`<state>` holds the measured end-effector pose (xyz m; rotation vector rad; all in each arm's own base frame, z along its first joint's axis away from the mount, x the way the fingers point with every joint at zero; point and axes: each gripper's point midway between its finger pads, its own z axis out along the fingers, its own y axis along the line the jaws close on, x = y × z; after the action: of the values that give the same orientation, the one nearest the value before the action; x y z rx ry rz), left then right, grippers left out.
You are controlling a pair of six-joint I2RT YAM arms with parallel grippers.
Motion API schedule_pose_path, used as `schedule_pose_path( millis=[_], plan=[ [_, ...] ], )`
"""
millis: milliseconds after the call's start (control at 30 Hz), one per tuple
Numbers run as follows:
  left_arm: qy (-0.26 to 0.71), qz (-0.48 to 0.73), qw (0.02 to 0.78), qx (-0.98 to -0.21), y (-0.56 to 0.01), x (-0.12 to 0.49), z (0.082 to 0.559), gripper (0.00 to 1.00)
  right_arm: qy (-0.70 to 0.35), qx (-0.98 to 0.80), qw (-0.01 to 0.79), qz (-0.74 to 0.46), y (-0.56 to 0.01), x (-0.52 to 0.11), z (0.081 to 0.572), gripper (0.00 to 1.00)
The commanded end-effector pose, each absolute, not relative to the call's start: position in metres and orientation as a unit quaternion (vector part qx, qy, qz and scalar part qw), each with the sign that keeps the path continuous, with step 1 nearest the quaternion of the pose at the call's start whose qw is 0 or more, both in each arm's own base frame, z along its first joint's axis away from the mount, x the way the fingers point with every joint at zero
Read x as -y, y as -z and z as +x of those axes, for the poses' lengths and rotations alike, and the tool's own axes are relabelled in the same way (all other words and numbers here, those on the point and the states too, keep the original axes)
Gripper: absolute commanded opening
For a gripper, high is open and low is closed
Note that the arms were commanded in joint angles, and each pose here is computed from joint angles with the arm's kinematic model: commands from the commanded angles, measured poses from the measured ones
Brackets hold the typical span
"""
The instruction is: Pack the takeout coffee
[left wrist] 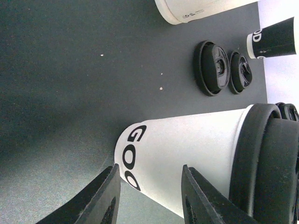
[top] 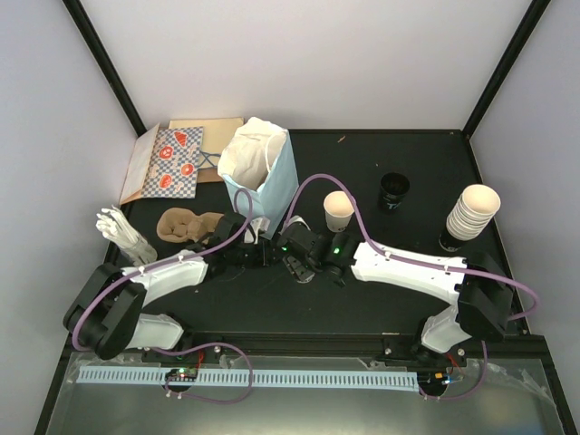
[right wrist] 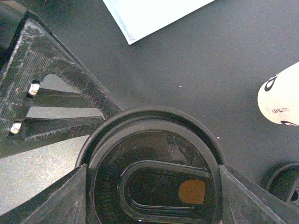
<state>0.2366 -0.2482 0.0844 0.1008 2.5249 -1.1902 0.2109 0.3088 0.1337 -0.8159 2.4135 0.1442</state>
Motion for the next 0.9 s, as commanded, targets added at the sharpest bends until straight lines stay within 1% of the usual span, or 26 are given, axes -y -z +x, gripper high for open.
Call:
schedule_pose_path(
  millis=[0,233,433,633,867],
  plan=[
    [0.435,0.045,0.191,-0.879,-0.097,0.254,0.245,0.38,-0.05,-0.914,0.266,-0.303,-0.121,-0.309,0.207,0.71],
    [0.423,0.028,0.197,-0.884,-0.092,0.246,0.242,0.38,-0.053,-0.923,0.235,-0.302,-0.105,-0.301,0.199,0.71],
    [0.419,0.02,0.231,-0.878,-0.108,0.234,0.238,0.39,-0.06,-0.923,0.212,-0.316,-0.1,-0.297,0.189,0.71],
    [0.421,0.012,0.254,-0.871,-0.125,0.224,0.234,0.38,-0.083,-0.91,0.185,-0.362,-0.095,-0.297,0.172,0.7],
    [0.436,0.017,0.25,-0.864,-0.135,0.223,0.226,0.39,-0.097,-0.898,0.154,-0.4,-0.091,-0.296,0.157,0.7]
  ],
)
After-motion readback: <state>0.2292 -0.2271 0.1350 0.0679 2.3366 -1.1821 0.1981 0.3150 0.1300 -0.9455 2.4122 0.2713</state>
